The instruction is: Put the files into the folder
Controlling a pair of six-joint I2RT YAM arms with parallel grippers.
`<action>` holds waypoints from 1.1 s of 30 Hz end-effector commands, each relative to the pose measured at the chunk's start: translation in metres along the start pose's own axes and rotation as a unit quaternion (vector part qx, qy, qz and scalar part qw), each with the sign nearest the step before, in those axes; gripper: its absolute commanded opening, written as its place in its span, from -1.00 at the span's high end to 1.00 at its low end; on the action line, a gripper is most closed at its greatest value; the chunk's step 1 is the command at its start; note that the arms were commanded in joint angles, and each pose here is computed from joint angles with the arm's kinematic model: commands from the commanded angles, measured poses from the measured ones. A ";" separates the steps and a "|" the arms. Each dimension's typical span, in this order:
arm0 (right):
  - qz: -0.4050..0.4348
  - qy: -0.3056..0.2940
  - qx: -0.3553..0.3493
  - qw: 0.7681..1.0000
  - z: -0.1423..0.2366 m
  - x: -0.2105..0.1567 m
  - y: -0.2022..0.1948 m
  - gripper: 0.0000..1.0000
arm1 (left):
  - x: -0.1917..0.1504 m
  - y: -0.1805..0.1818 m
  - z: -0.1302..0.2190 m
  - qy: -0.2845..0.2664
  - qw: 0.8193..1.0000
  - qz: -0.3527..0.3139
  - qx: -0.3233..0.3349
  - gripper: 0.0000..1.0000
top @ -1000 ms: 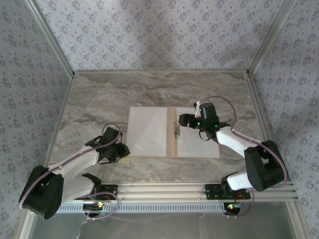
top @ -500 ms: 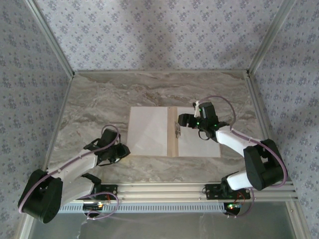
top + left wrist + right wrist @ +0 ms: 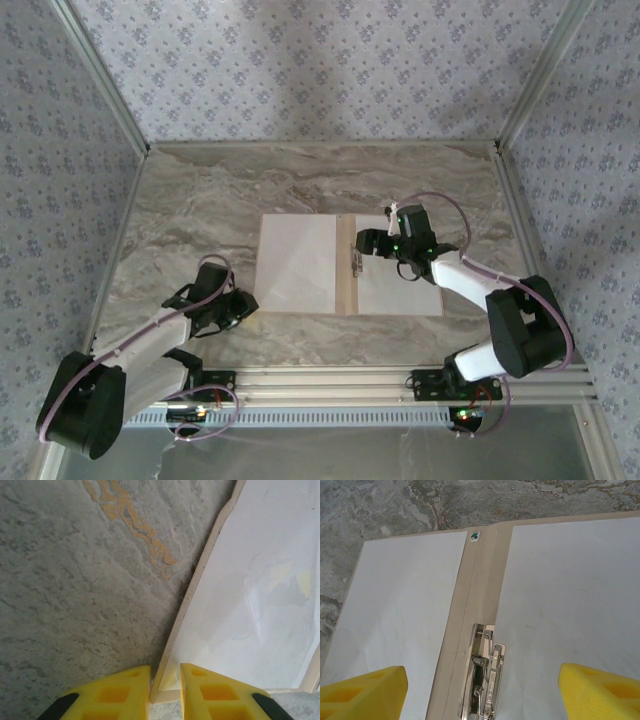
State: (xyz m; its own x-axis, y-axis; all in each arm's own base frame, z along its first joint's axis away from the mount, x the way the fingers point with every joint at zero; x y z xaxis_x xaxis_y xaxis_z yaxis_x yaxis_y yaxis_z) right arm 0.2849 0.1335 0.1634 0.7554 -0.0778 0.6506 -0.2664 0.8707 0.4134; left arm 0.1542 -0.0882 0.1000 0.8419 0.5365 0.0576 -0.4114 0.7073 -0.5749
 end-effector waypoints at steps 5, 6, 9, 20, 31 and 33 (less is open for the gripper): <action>0.007 0.002 0.011 1.000 -0.002 0.007 0.006 -0.62 | 0.004 -0.016 -0.001 -0.001 0.997 -0.011 -0.078 0.58; 0.007 0.003 0.010 1.000 -0.002 0.006 0.006 -0.62 | 0.005 -0.016 -0.001 -0.002 0.997 -0.011 -0.080 0.59; 0.007 0.003 0.011 1.000 -0.003 0.007 0.006 -0.62 | 0.005 -0.018 -0.001 -0.005 0.996 -0.012 -0.091 0.61; 0.007 0.012 0.014 1.000 -0.006 0.007 0.007 -0.61 | 0.009 -0.024 0.000 -0.016 0.993 -0.010 -0.120 0.70; 0.012 0.011 0.016 1.000 -0.004 0.008 0.008 -0.61 | 0.013 -0.032 0.016 -0.048 0.991 -0.047 -0.115 1.00; 0.015 0.006 0.014 1.000 -0.001 0.010 0.009 -0.61 | 0.014 -0.033 0.026 -0.068 0.991 -0.060 -0.097 1.00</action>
State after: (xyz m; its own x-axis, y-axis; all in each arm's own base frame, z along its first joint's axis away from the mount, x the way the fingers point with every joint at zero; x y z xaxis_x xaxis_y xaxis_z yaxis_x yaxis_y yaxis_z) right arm 0.2886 0.1380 0.1628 0.7667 -0.0670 0.6384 -0.2767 0.8629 0.4228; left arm 0.1683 -0.0968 0.1236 0.8337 0.5318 0.1491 -0.2659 0.6231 -0.7355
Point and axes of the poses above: each hand's point on the last joint's axis, 136 mm out from that joint toward the fingers, its own z axis back along the fingers, its own y axis along the line the jaws close on, x = y × z, the point moved 10 cm from there along z, back along the fingers, and after that the axes turned 4 degrees about z, right-handed, at the moved point
